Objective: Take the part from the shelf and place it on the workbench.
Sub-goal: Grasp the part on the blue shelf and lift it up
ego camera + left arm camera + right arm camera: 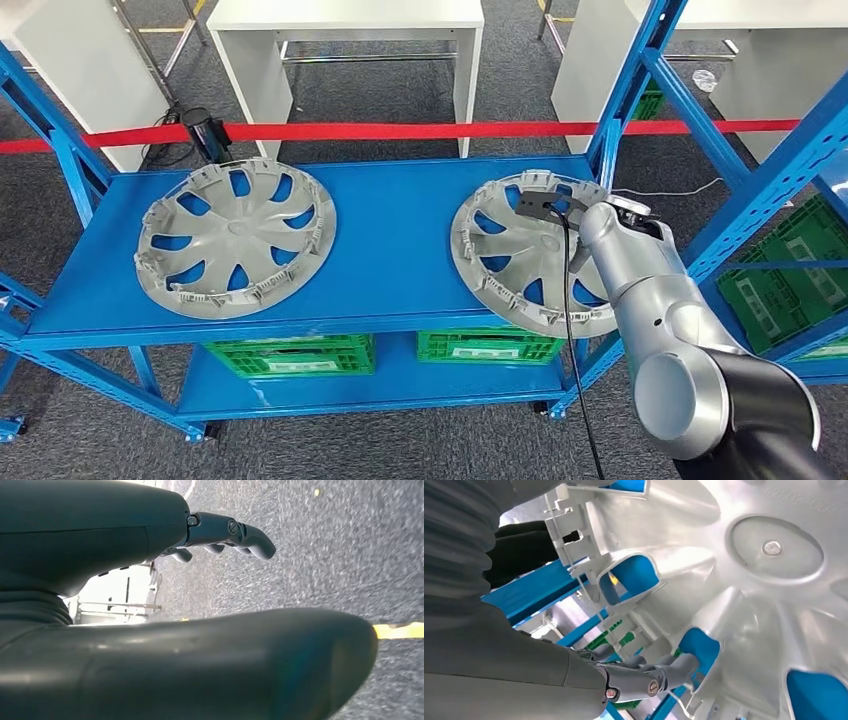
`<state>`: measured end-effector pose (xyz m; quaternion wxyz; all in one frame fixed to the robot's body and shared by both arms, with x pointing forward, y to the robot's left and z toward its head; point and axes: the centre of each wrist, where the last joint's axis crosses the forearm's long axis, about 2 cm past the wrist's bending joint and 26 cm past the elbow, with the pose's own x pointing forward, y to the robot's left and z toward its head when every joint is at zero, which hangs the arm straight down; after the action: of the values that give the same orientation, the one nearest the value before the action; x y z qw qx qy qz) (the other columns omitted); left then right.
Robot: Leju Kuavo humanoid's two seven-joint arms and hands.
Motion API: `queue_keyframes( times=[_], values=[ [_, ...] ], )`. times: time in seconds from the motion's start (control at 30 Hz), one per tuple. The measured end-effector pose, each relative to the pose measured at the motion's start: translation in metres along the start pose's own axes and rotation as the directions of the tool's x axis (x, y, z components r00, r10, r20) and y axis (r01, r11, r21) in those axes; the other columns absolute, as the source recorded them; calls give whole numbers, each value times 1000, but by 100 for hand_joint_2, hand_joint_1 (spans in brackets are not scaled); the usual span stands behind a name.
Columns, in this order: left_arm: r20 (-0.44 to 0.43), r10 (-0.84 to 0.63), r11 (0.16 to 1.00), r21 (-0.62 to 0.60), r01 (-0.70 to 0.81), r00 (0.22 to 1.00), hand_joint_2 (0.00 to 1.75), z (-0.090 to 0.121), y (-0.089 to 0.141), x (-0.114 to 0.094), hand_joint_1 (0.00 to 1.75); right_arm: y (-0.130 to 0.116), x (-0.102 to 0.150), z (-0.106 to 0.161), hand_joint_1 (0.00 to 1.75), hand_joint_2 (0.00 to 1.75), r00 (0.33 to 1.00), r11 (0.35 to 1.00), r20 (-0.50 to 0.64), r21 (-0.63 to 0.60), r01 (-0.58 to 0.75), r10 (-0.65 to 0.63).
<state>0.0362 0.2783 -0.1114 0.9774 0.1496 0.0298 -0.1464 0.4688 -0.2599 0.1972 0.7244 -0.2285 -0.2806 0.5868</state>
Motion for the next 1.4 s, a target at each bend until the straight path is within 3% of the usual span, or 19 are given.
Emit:
queue_keyframes(
  times=[0.77,1.2,1.4],
  values=[
    [0,-7,1000,-7,7,1000,0,1,-2,0,0,-2,1,1,0,175,999,999,-16,-9,-41,41],
    [26,-15,1000,-14,15,1000,0,1,-3,-1,0,-78,18,41,0,175,1000,982,-24,-187,-12,7],
    [36,-13,1000,-20,14,999,0,1,-5,0,0,-90,20,49,0,175,1000,978,-19,-208,-10,6]
  ],
)
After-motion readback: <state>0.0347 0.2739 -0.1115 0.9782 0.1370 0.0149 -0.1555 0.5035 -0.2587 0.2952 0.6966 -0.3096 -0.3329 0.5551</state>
